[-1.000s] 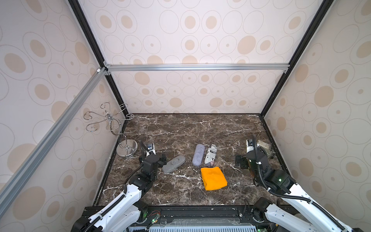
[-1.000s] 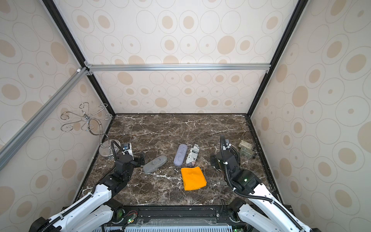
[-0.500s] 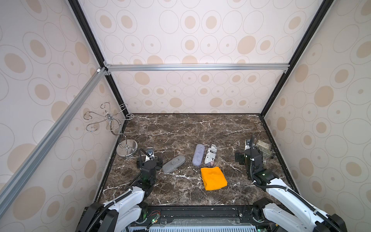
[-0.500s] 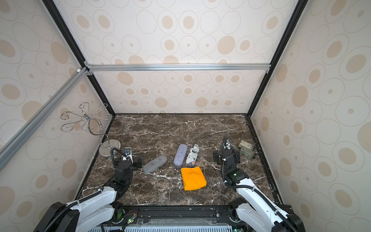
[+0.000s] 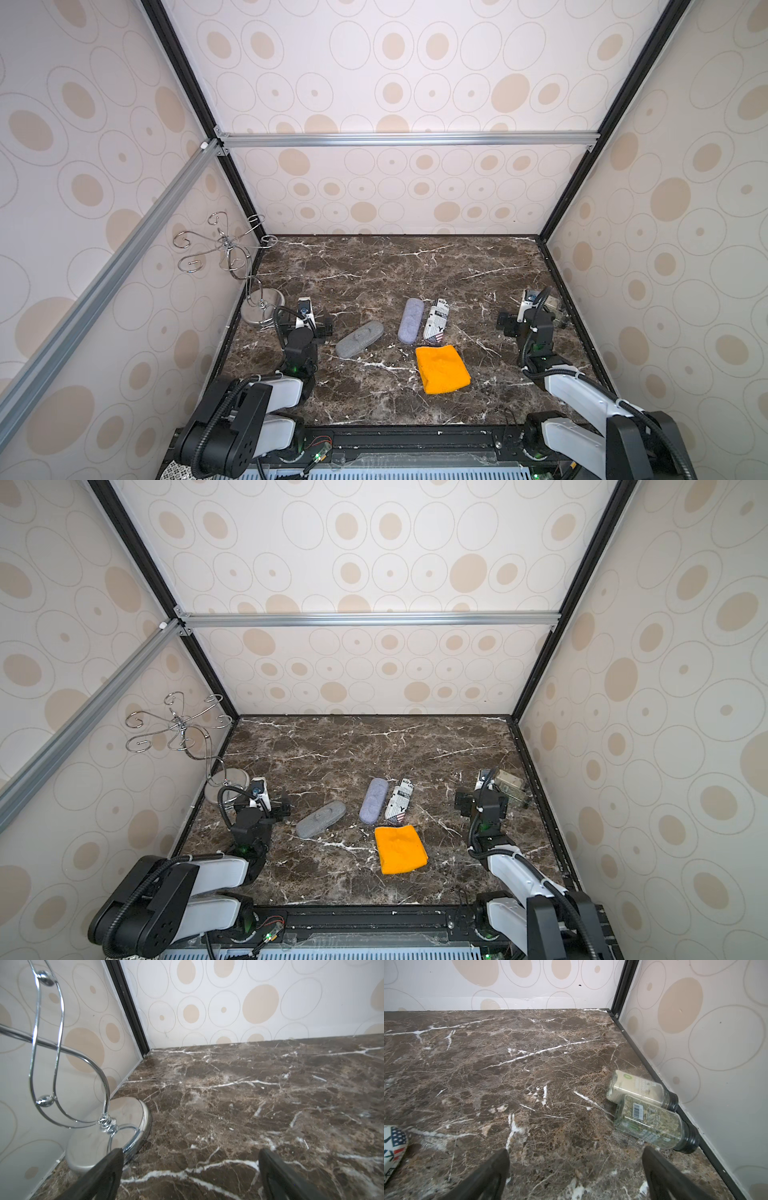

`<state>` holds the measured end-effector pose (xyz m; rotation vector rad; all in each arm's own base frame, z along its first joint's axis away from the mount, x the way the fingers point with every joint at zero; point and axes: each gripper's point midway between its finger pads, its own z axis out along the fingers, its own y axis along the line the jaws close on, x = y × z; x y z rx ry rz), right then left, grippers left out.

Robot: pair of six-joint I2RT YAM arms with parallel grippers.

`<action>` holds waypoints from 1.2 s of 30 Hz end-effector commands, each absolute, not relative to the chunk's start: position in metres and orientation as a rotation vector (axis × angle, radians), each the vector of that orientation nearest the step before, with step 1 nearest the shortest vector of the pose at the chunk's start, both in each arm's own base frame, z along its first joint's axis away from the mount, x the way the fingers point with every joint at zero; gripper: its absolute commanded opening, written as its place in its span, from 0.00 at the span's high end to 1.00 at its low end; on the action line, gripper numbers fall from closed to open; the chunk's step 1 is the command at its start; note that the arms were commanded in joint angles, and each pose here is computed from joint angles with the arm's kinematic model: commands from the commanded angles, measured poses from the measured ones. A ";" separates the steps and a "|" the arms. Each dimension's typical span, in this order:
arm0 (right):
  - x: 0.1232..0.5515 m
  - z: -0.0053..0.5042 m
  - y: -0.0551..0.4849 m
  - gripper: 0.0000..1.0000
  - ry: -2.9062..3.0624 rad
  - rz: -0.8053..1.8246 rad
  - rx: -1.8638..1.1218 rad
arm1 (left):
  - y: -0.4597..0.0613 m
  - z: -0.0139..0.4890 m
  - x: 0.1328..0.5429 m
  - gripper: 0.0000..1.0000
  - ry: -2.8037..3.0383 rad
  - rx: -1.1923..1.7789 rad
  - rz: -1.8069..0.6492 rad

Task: Wipe the eyeglass case
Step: Reset both arms

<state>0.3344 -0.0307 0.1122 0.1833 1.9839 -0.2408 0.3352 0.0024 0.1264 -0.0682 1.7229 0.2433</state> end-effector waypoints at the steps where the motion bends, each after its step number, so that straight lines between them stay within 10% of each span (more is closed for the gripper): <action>1: 0.344 0.116 -0.034 0.00 1.925 -0.216 0.190 | 0.000 0.154 0.348 0.00 1.625 -0.050 0.216; 36: 0.394 0.085 -0.004 0.00 1.973 -0.028 0.045 | 0.016 0.126 0.380 0.00 1.685 -0.034 0.134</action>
